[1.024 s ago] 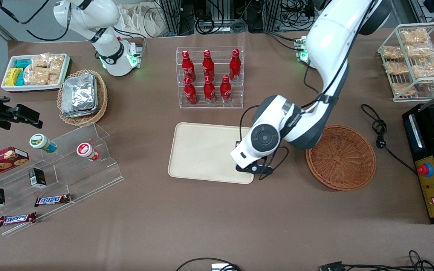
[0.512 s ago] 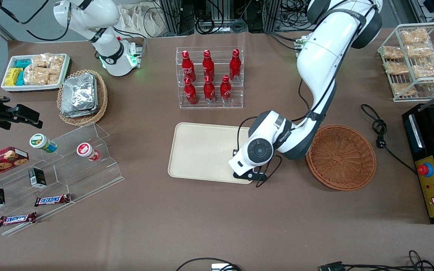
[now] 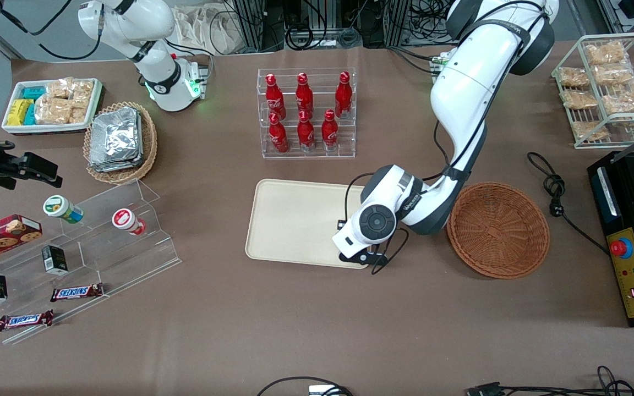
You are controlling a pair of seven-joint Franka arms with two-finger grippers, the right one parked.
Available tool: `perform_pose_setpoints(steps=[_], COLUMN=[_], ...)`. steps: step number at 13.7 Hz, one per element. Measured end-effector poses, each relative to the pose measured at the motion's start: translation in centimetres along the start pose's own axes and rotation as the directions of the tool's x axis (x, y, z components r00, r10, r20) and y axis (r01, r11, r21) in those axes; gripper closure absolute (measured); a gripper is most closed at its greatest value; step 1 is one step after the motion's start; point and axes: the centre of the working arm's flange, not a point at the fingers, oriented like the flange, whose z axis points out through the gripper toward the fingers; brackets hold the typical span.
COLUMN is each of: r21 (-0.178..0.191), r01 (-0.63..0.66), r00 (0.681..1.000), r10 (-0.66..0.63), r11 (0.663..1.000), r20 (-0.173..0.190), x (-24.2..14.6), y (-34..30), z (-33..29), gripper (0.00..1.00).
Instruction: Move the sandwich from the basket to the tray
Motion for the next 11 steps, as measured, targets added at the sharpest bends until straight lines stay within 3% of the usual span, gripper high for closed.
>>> perform_pose_setpoints(steps=[3,4,5,7,11], r21=[-0.012,-0.008,0.005,0.026,0.053], r01=[0.001,0.004,0.009,0.022,-0.024], r00=[0.999,0.999,1.0,1.0,0.999], r10=[-0.001,-0.004,-0.008,-0.022,0.026], r11=[1.0,1.0,1.0,0.999,0.998], r20=[-0.034,-0.036,-0.023,-0.011,-0.029], x=[0.0,-0.3,-0.9,-2.2,-5.8], y=[0.1,-0.1,-0.7,-2.2,-7.7], z=[-2.6,-4.3,-6.2,-10.3,-13.5], gripper=[0.15,0.04,0.0,0.0,0.0])
